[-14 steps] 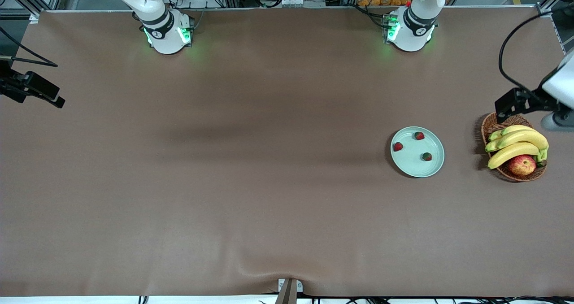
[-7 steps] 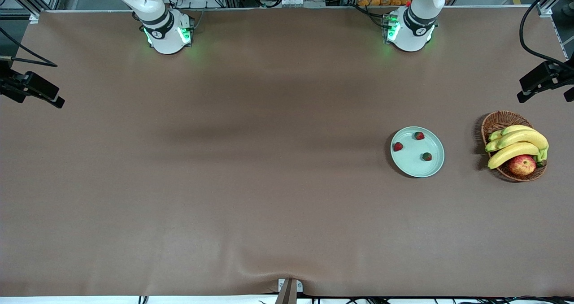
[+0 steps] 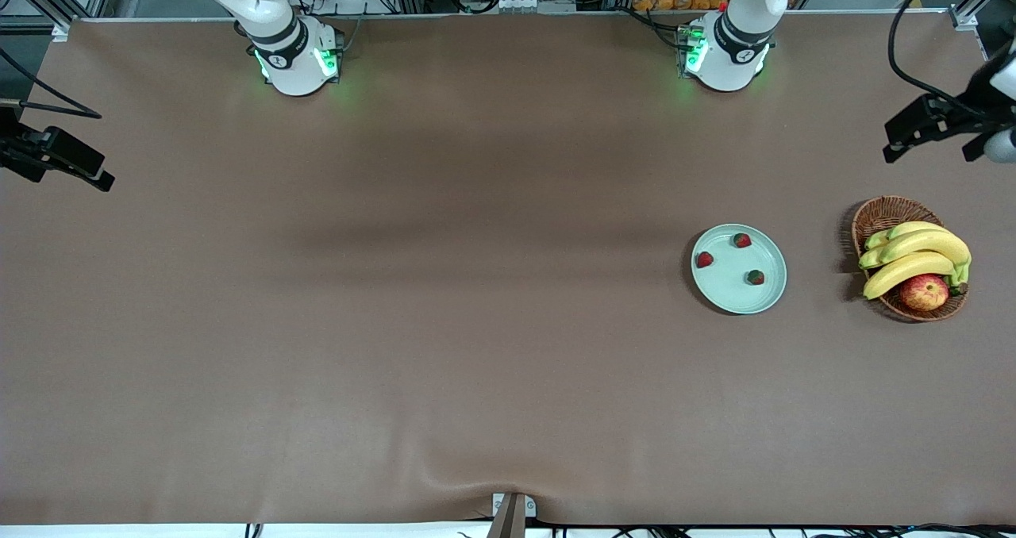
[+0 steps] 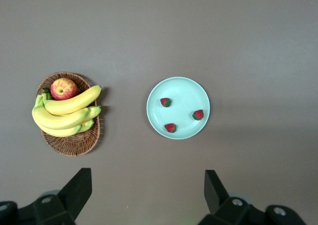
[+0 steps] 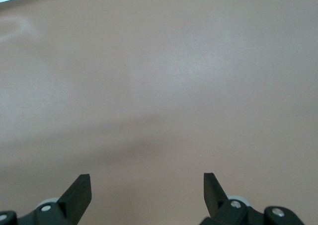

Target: Collect all strawberries into plate

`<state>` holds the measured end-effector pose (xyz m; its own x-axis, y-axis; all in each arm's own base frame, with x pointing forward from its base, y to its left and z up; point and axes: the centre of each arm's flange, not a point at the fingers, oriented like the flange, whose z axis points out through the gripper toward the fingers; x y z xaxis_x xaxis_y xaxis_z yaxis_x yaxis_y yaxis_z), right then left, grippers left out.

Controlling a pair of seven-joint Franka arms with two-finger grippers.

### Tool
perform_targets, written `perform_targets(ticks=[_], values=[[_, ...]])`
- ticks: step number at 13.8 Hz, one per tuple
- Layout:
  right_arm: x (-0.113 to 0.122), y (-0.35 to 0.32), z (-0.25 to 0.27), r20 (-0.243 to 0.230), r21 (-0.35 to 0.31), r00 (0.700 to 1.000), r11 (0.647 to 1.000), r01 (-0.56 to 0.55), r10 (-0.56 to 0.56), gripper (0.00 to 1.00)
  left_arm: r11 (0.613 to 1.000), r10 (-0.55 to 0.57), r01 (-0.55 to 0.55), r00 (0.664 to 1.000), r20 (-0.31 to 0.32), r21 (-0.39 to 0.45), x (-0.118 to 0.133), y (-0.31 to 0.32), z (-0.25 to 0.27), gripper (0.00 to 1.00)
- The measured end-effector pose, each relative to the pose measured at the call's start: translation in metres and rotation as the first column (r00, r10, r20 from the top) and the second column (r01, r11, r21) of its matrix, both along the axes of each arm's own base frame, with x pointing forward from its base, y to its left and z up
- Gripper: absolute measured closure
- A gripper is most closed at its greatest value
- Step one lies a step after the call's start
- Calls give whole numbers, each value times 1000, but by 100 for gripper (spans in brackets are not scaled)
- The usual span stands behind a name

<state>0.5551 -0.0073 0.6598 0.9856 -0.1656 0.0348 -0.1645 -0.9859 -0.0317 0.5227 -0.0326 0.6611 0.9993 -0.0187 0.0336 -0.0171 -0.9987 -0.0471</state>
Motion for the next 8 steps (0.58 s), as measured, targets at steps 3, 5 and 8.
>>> perform_targets(ticks=[3, 5, 8], values=[[0, 0, 0, 0, 0, 1000, 1000, 0, 0, 0, 1000, -7, 7, 1000, 0, -1, -14, -4, 2, 0], [0, 0, -1, -1, 0, 1000, 1000, 0, 0, 0, 999, 18, -18, 1000, 0, -40, -14, 8, 3, 0], [1, 0, -1, -3, 0, 1000, 1000, 0, 0, 0, 992, 53, -53, 999, 1, -112, -13, 24, 6, 0]])
